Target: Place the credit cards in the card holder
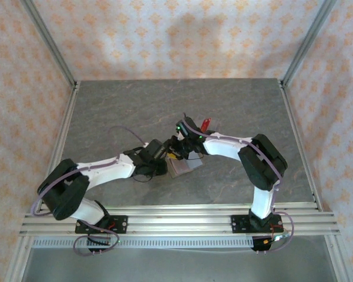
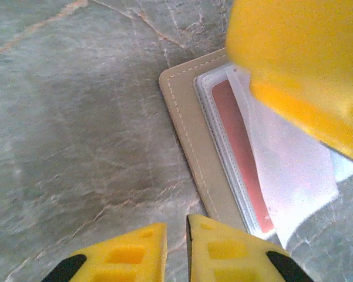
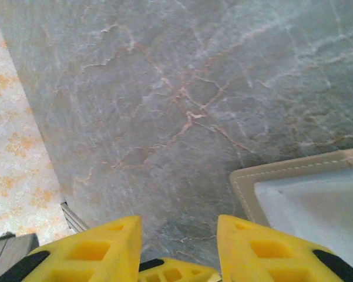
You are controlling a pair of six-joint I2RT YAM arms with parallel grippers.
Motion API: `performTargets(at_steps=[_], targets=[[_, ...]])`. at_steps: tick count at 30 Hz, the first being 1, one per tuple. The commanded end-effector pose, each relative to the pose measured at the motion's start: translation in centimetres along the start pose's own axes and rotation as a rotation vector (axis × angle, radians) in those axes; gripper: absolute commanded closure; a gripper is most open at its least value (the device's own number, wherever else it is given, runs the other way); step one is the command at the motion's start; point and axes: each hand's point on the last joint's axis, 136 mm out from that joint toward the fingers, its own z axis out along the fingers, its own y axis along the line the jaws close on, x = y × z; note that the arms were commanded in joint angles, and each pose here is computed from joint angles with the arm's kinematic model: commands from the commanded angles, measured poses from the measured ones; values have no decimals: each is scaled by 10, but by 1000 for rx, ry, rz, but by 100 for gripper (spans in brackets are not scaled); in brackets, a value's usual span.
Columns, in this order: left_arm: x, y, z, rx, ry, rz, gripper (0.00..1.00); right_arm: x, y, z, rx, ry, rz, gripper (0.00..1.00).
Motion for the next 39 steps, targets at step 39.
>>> performTargets(at_steps=[39], targets=[[-15,-17,21,-127,61,120,54,-167,-117,-149,679,-326,-41,77]])
